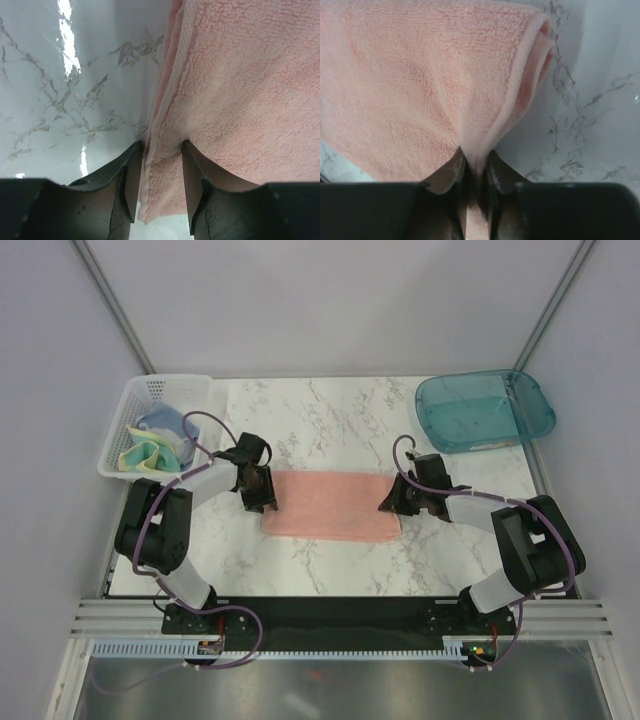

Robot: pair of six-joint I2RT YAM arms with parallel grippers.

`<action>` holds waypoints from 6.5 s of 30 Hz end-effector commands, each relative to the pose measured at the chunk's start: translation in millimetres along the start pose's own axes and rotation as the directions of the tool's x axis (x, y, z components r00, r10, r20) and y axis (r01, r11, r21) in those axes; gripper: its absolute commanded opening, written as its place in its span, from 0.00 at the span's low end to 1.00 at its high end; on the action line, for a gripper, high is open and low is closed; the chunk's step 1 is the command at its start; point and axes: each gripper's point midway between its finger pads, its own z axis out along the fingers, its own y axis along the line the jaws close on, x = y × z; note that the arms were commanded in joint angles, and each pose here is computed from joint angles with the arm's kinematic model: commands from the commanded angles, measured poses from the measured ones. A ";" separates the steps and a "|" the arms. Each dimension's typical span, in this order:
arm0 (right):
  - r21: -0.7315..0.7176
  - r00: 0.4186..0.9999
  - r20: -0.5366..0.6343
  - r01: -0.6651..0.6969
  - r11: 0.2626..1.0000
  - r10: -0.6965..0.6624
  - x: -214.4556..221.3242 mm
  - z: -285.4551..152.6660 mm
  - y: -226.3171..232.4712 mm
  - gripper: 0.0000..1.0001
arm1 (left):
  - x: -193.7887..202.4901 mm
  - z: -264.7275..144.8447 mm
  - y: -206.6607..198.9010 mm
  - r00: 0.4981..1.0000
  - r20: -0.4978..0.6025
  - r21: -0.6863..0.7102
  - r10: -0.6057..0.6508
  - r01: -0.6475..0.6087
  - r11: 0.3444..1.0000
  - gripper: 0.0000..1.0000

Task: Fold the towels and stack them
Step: Neatly place the folded towel into the bin, then grab crumpled towel

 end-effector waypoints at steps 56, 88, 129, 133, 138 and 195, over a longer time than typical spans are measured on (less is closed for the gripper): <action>0.741 0.885 0.295 0.026 0.671 -0.360 -391.9 -143.7 -124.4 0.00 | -33.1 -92.9 -8.7 0.920 0.278 -0.034 0.276 -0.278 0.960 1.00; 0.883 0.866 0.296 -0.087 0.461 -0.403 -430.6 -161.7 -276.8 0.00 | -24.8 -91.0 -24.0 0.913 0.257 0.008 0.315 -0.328 0.945 1.00; 0.671 0.796 0.518 -0.150 0.727 -0.314 -417.9 -178.6 -189.9 0.45 | -22.0 -112.9 -35.9 0.889 0.323 0.059 0.326 -0.362 0.930 1.00; 0.540 0.852 0.496 -0.154 0.827 -0.165 -386.6 -122.4 -188.5 0.20 | -26.1 -116.9 -33.4 0.882 0.343 0.039 0.322 -0.356 0.934 1.00; 0.444 0.895 0.445 -0.190 0.876 -0.031 -361.9 -67.0 -201.8 0.14 | -27.4 -118.7 -31.7 0.880 0.352 0.030 0.320 -0.353 0.935 1.00; 0.140 0.876 0.471 0.039 0.989 -0.101 -275.6 -160.4 58.6 0.98 | -217.3 -301.1 2.2 0.593 0.800 -0.106 0.093 -0.013 0.994 0.99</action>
